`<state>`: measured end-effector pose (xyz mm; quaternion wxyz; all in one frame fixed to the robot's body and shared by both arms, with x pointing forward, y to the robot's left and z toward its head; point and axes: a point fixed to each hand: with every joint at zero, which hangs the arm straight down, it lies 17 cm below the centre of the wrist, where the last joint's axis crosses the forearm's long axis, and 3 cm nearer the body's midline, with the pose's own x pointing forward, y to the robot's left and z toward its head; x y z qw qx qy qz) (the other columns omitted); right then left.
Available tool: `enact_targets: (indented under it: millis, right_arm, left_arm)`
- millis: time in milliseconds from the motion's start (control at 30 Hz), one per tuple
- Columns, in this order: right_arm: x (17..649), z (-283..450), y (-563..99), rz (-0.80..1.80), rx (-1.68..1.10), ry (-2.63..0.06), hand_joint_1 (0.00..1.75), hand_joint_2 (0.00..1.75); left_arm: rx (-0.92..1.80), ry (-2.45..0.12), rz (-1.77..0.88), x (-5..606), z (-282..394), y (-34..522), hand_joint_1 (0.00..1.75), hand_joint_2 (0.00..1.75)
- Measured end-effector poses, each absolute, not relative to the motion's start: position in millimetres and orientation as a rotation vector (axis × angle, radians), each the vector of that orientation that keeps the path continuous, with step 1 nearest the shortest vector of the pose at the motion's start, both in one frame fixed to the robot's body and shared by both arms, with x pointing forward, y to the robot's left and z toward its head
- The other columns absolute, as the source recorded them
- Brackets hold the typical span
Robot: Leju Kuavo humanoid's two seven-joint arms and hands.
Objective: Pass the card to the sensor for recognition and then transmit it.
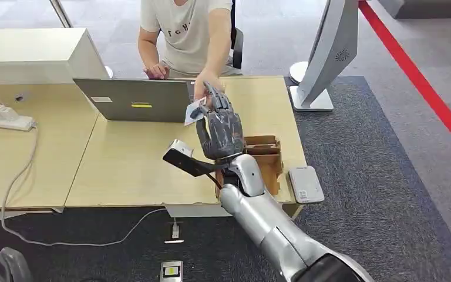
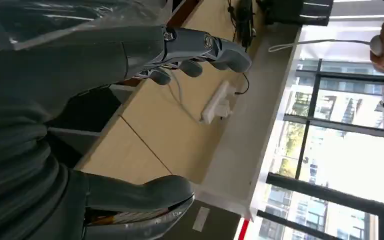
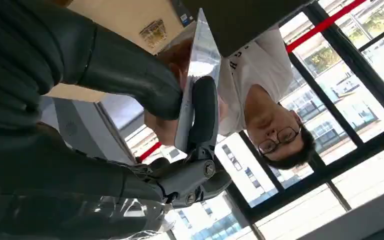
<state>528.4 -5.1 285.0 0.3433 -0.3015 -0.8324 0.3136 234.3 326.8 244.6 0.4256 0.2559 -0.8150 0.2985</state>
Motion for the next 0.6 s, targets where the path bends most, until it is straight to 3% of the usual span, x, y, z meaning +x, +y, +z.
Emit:
enact_targets:
  millis: [600]
  right_arm:
    - [538.6,262.1,11.2,0.926,-0.825,-2.062,1.75,1.75]
  left_arm:
    - [0.597,-2.01,0.689,240.2,231.5,303.4,0.0,1.75]
